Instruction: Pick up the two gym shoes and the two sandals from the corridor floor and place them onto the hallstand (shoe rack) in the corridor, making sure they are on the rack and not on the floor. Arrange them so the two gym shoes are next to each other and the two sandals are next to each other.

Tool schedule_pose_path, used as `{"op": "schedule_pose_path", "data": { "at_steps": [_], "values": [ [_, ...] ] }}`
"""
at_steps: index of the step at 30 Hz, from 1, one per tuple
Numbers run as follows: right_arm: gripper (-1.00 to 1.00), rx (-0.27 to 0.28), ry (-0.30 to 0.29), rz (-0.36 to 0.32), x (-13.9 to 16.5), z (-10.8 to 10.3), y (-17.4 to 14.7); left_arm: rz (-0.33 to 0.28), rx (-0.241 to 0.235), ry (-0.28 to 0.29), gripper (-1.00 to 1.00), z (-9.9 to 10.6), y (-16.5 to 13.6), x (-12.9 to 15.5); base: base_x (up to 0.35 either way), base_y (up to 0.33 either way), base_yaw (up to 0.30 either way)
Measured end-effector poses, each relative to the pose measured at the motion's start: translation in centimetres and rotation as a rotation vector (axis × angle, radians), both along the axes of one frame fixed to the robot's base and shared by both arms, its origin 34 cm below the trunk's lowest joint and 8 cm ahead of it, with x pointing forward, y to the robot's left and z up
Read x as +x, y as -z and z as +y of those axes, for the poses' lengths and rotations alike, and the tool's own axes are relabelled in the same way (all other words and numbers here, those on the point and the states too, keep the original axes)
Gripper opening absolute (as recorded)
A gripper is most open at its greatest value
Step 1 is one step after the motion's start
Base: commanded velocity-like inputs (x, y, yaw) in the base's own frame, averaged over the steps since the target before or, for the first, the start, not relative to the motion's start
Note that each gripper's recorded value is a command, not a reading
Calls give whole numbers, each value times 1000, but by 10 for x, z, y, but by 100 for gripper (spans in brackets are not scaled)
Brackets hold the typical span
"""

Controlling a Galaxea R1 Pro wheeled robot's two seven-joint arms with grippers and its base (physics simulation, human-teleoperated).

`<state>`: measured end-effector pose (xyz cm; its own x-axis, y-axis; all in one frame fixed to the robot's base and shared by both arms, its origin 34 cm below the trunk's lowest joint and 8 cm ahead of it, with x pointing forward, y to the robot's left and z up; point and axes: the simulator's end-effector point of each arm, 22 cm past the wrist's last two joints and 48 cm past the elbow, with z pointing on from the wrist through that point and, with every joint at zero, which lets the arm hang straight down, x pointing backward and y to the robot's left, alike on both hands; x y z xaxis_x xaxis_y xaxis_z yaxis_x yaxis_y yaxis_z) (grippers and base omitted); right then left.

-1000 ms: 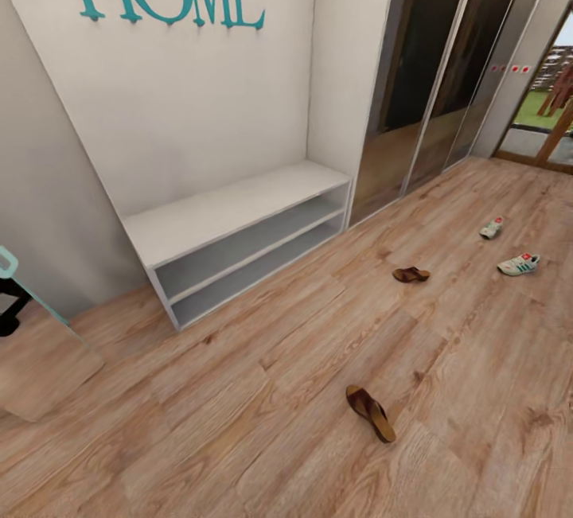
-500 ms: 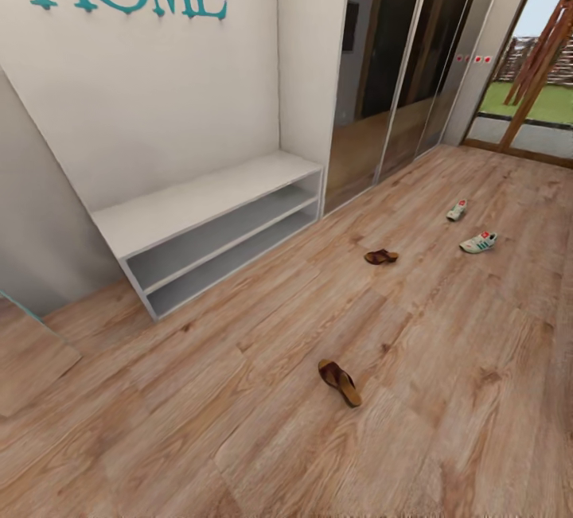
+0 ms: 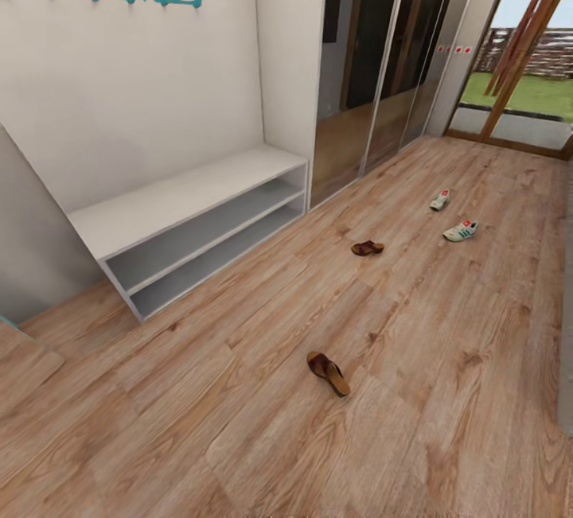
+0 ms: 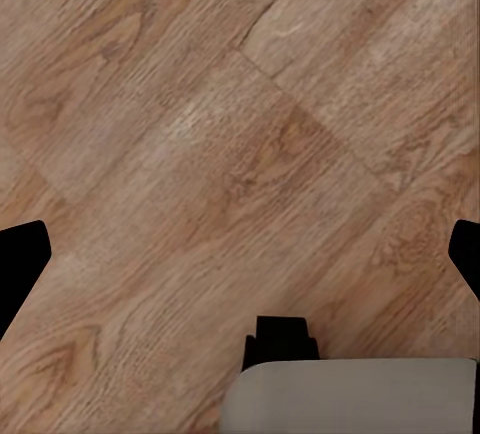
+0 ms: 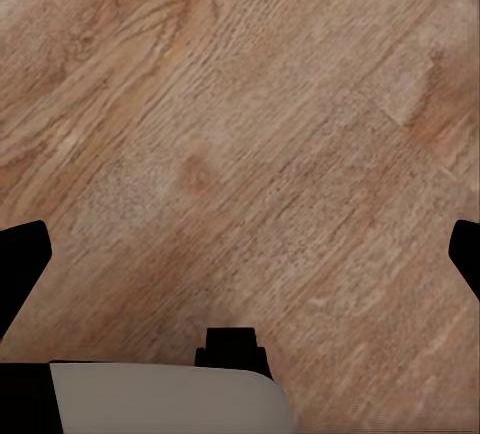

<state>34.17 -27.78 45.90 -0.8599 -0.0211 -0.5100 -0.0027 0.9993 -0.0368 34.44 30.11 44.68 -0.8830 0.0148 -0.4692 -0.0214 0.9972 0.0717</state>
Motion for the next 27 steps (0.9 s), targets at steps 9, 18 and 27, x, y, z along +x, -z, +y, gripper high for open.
{"op": "schedule_pose_path", "data": {
  "at_steps": [9,18,27],
  "values": [
    [100,0,0,14,-5,0,3,14,9,-15,100,7,2,-6,0,0,-110],
    [100,0,0,28,-10,0,5,22,14,-80,100,18,4,-11,0,0,-102],
    [100,0,0,42,-15,0,8,34,9,-104,100,19,7,-17,1,0,-95]
  ]
}}
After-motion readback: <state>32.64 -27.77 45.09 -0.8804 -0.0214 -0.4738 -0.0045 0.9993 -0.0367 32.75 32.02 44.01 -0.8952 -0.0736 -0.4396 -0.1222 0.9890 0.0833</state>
